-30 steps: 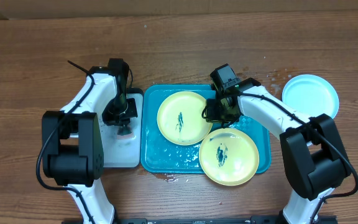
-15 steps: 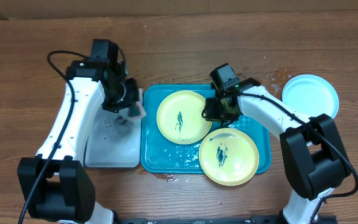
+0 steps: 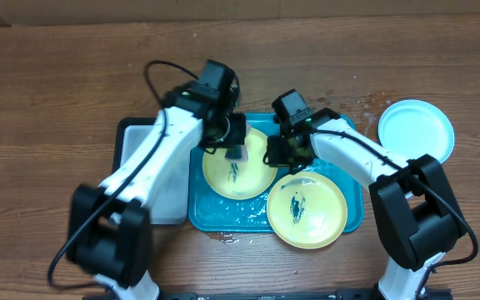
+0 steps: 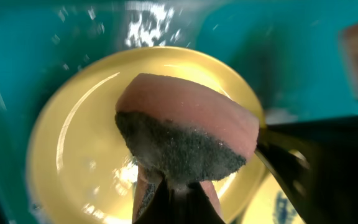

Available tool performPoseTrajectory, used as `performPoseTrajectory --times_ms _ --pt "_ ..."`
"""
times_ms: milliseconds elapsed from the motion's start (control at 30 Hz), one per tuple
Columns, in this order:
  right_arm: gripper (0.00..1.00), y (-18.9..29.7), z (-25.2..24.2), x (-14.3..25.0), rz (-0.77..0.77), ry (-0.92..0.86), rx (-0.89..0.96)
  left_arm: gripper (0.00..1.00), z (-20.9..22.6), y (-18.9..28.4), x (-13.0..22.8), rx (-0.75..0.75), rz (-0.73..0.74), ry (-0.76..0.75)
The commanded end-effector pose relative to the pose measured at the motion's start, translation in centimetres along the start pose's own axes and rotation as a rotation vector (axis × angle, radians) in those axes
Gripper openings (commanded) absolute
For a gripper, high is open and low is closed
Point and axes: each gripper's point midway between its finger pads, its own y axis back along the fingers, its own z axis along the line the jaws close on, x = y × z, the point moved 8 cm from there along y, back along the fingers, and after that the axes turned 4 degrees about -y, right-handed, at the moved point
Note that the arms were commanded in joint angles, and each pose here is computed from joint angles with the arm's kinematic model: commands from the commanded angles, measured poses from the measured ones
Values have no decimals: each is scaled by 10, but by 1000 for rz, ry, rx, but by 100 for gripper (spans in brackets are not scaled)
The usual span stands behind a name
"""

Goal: Clean dirty plates on tray and stack at the side
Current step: 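Scrub the yellow plate with the sponge in the left gripper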

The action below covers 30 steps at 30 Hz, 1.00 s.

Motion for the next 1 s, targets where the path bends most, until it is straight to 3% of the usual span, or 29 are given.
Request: performPoseTrajectory --times_ms 0,267,467,667,867,967 --pt "4 1 10 -2 -17 25 -8 4 11 -44 5 -84 106 68" --pt "4 1 9 -1 -12 22 -1 4 30 -72 23 -212 243 125" --pt "4 1 10 -3 -21 23 -7 4 -4 -77 31 16 305 -22" --pt "4 1 11 -3 -25 18 -9 4 -37 -80 40 161 331 -75" --pt "4 1 10 -3 -25 0 -9 4 -47 -83 36 166 298 -13" --pt "4 1 10 -3 -24 -25 -4 4 -33 -85 27 65 246 82"
